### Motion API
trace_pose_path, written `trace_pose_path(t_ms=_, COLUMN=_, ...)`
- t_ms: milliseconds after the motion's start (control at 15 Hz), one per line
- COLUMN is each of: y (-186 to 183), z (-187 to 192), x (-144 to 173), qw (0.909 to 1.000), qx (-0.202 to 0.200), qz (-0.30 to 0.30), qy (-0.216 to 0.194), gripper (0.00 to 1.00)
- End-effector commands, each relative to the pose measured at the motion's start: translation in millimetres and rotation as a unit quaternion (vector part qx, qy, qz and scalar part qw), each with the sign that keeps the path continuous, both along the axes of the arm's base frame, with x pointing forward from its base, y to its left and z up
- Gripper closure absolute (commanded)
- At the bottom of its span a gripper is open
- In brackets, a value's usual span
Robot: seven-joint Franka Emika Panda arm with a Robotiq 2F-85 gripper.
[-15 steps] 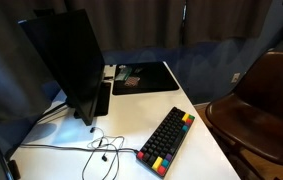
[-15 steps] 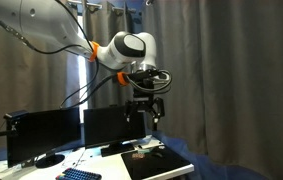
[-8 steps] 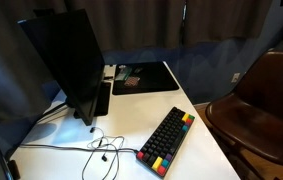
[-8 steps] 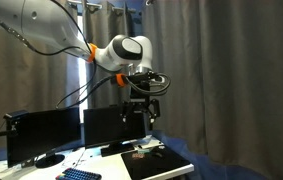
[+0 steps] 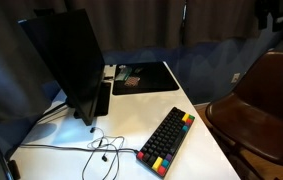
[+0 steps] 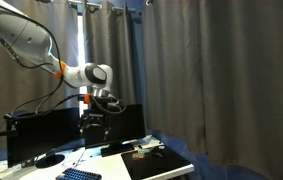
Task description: Press one black key on the left side of the keyboard
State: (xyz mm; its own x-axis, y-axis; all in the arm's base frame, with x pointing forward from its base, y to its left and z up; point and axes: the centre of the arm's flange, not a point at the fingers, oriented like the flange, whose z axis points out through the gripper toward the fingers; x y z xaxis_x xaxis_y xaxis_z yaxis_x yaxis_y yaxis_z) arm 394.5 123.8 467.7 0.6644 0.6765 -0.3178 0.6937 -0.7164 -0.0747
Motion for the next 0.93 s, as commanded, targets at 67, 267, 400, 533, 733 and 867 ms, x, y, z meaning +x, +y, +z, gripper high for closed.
trace_pose_path(t_ms=67, y=105, z=-39, x=-77, qw=0.9915, qx=0.044, qz=0.121, qy=0.019, gripper=0.0)
trace_pose_path(t_ms=267, y=161, z=-61, x=-116, qw=0.977, qx=0.064, qz=0.202, qy=0.021, gripper=0.0)
trace_pose_path(t_ms=400, y=156, z=-54, x=-110, qw=0.9822, qx=0.043, qz=0.182, qy=0.02, gripper=0.0)
trace_pose_path(t_ms=533, y=164, z=-58, x=-120, qw=0.9794, qx=0.042, qz=0.197, qy=0.019, gripper=0.0)
trace_pose_path(t_ms=733, y=160, z=-58, x=-116, qw=0.9788, qx=0.045, qz=0.199, qy=0.021, gripper=0.0)
trace_pose_path(t_ms=867, y=160, z=-58, x=-116, qw=0.9786, qx=0.046, qz=0.199, qy=0.022, gripper=0.0)
